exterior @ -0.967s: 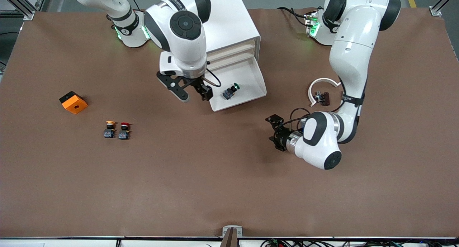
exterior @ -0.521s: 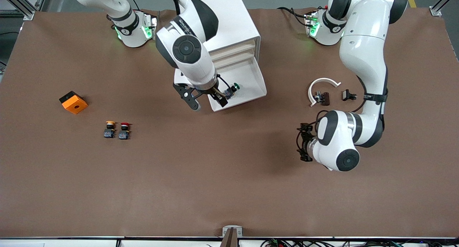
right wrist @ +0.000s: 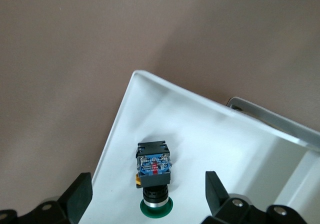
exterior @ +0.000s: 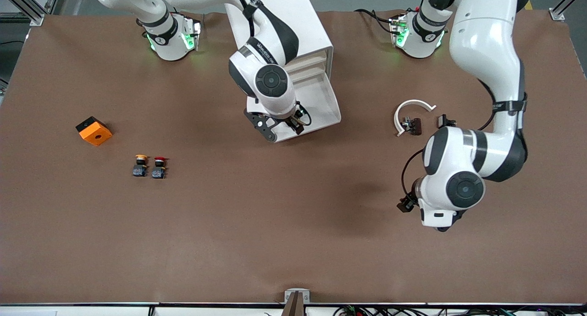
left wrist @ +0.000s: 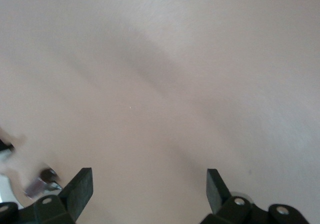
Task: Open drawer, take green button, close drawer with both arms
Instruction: 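Lift the green button with the right gripper while the left gripper pushes drawer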
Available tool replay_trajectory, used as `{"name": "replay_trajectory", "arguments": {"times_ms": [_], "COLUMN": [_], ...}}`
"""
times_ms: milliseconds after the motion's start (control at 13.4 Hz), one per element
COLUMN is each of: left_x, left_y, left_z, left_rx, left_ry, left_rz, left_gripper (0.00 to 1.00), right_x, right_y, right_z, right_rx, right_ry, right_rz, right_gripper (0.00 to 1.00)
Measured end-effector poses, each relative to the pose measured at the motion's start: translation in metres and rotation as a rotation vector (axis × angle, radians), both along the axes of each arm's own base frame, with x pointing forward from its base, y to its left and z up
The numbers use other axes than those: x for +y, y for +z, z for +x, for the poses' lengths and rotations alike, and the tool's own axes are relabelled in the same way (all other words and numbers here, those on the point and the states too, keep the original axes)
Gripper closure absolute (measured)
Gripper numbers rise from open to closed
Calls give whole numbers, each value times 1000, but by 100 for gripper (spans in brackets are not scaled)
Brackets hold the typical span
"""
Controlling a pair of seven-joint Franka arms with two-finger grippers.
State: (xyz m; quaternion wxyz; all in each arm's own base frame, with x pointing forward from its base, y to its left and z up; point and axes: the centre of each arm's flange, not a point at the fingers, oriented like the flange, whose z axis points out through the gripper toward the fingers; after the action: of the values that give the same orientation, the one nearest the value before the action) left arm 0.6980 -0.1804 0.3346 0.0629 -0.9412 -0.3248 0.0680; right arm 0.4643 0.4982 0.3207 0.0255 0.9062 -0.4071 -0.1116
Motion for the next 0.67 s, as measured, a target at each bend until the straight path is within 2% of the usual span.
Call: {"name": "replay_trajectory", "arguments": {"times_ms": [149, 298, 446, 669], "left_x": [1, -8, -18, -36], "left_y": [20, 16, -7, -39], "left_z": [-11, -33, -63, -112], "left_rx": [-21, -58, -101, -93], "left_ry": [-122, -209, -269, -327], "left_rz": [-36, -76, -107, -133], "left_gripper": [0, 0, 0, 0], "right_x": [11, 18, 18, 19], "right_y": [-14, -27, -41, -57], "right_z": [-10, -16, -16, -20], "right_rx": [8, 6, 17, 31], "right_ry": [20, 29, 30, 35], "right_rz": [-7, -8, -20, -35], "right_gripper": [0, 0, 0, 0]}}
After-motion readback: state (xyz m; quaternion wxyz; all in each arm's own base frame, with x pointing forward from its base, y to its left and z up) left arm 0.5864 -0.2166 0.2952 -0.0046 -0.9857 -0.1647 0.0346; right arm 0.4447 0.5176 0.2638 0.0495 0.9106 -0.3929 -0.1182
